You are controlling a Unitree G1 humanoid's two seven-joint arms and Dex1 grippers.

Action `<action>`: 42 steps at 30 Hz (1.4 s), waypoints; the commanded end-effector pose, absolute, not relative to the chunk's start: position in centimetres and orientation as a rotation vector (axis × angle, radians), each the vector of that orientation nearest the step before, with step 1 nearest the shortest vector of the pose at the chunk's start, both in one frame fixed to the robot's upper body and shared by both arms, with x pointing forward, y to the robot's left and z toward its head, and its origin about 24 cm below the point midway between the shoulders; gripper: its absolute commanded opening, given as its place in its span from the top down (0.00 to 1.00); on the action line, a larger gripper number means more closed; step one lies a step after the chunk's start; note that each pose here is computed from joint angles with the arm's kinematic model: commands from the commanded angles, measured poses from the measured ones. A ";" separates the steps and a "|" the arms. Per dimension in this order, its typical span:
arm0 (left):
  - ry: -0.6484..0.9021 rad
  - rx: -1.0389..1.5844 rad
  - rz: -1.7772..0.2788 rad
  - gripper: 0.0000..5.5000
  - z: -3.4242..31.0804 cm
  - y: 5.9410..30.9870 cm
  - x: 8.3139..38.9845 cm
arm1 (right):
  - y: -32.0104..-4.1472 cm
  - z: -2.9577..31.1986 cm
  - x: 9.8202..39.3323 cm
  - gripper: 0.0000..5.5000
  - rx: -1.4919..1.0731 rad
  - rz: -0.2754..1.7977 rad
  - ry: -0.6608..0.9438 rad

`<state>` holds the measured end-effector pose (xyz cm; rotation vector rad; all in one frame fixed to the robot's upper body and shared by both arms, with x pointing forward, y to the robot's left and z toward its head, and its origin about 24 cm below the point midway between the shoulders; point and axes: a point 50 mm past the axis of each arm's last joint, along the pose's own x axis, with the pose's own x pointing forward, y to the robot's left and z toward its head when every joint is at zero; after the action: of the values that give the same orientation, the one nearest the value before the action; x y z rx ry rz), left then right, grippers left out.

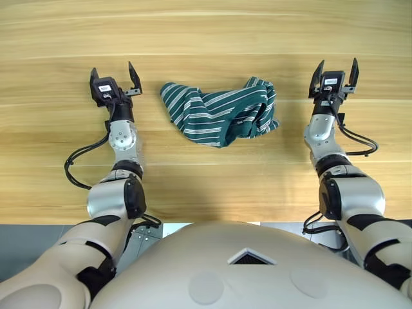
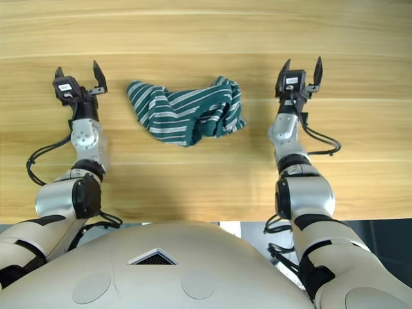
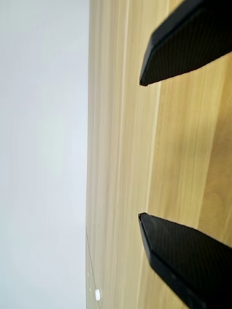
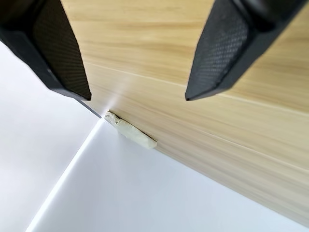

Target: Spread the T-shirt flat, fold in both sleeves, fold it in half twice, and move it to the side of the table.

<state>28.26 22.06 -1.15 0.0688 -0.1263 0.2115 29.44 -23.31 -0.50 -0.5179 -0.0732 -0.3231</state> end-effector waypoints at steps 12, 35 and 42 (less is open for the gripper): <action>-0.107 0.071 0.197 0.18 -2.6 21.4 26.5 | -22.7 -0.8 29.1 0.35 -0.523 -0.297 -0.092; -0.091 0.912 -1.129 0.18 3.0 18.3 14.9 | -23.8 3.8 31.0 0.35 -0.621 -0.244 -0.307; -0.132 1.069 -0.994 0.18 0.7 17.0 17.6 | -23.4 3.2 30.7 0.35 -0.628 -0.235 -0.291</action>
<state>17.35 17.05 1.84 1.0241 -0.1578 -1.0004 30.47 -23.26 2.82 -0.6197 -0.2851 -0.2261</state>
